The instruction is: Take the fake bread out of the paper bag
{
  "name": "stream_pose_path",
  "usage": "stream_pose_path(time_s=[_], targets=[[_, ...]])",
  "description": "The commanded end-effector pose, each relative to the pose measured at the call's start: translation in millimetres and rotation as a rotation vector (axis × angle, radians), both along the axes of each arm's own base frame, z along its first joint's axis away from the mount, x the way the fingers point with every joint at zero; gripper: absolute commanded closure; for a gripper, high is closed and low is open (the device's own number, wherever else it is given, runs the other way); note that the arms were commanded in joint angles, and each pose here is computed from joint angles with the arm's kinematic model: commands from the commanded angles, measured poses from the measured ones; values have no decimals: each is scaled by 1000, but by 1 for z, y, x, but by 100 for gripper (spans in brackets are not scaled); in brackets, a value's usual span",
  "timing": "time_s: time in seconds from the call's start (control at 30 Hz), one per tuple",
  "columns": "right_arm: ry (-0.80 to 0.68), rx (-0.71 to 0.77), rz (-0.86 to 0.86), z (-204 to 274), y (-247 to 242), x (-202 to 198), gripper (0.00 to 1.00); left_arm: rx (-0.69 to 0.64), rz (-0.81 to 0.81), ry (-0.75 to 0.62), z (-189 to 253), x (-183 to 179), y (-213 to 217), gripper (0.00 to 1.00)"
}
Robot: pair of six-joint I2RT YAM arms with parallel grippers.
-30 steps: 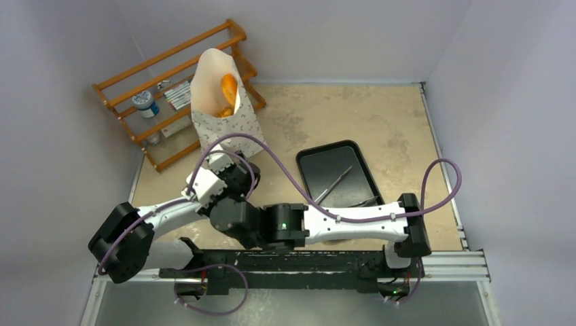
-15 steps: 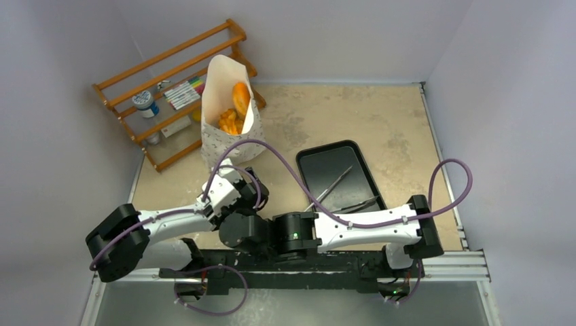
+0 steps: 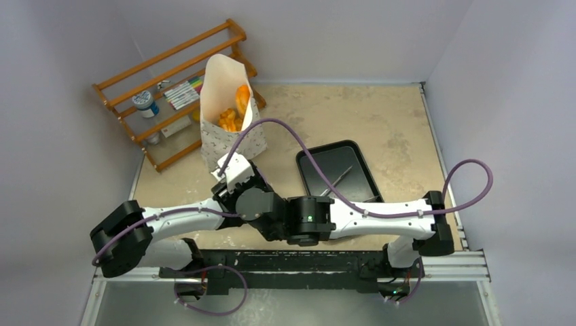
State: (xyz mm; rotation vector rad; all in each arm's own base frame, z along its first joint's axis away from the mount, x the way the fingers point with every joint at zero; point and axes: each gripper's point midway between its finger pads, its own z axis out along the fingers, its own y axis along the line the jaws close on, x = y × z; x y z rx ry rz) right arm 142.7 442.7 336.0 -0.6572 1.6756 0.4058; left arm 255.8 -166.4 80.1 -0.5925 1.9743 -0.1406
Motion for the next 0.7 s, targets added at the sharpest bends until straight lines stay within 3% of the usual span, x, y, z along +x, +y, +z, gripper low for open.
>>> stream_pose_path(time_s=[0.0, 0.3, 0.67], targets=[[-107, 212, -56, 93, -26, 16, 43, -12, 22, -36, 7, 4, -5, 5], [-239, 332, -175, 157, -44, 60, 39, -1, 21, -27, 0, 0, -3, 5], [-157, 234, -320, 133, -34, 179, 40, -24, 6, -39, 9, -8, -2, 5]])
